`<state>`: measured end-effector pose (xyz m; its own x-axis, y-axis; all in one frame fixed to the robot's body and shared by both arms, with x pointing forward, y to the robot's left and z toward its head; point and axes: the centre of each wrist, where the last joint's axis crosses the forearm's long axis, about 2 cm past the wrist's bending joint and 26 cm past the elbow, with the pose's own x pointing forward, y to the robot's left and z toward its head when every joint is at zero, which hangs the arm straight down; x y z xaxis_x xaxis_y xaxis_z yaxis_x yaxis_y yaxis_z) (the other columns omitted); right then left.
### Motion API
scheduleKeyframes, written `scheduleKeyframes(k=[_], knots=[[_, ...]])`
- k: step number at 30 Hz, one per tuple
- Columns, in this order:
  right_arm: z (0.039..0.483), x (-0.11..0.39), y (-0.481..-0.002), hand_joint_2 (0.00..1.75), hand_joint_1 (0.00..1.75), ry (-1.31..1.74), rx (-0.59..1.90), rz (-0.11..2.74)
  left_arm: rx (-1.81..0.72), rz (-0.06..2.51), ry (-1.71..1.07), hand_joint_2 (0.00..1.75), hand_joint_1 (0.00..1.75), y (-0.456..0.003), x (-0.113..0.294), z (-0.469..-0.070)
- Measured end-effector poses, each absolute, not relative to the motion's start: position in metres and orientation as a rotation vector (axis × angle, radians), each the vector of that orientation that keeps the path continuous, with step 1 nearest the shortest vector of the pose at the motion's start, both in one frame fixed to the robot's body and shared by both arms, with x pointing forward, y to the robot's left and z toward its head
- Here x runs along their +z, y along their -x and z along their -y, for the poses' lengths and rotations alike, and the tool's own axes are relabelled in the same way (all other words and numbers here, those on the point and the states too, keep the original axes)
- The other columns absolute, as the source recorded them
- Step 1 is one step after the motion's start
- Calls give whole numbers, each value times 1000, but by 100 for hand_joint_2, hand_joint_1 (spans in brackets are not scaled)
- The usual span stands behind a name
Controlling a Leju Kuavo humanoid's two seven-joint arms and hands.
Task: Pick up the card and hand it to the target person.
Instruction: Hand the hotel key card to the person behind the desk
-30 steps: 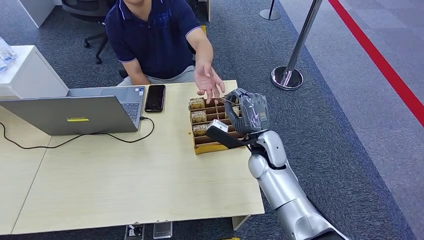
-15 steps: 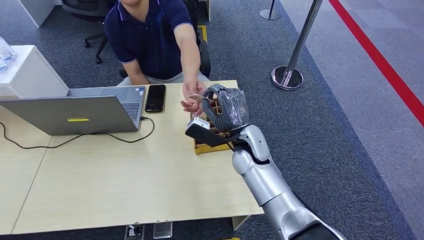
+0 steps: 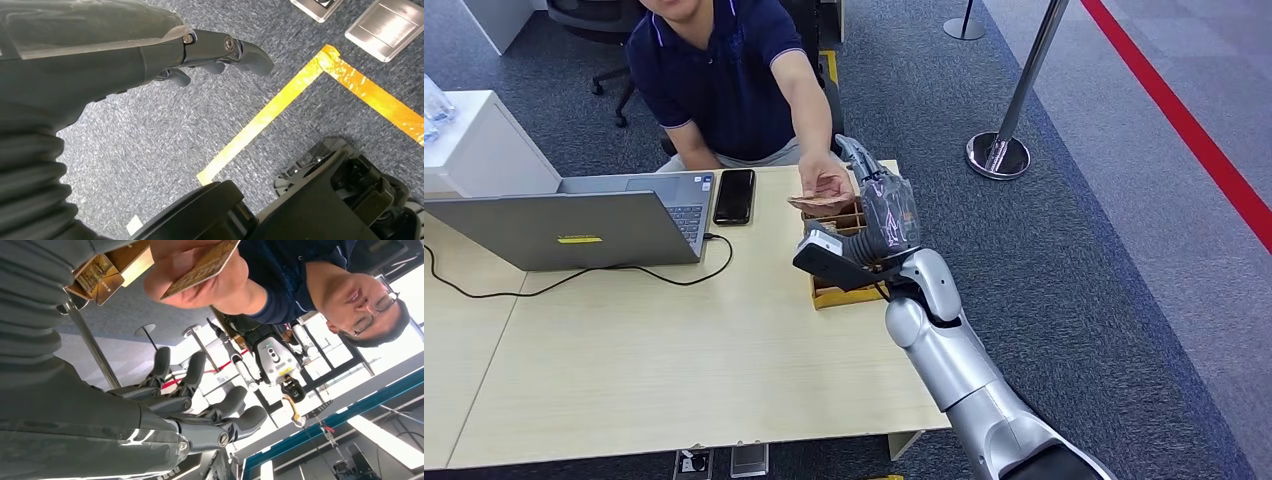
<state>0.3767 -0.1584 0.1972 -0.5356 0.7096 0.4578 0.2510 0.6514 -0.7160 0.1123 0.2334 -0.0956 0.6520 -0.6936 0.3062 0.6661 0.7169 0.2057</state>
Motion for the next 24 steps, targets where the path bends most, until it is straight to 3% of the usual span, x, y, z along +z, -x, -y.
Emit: scheduleKeyframes(k=[14, 24], knots=[[164, 193, -377, 0, 0, 778, 728, 2092, -774, 381, -67, 0, 0, -112, -96, -233], [205, 165, -374, 0, 0, 907, 670, 1970, -769, 344, -102, 0, 0, -108, -97, -234]])
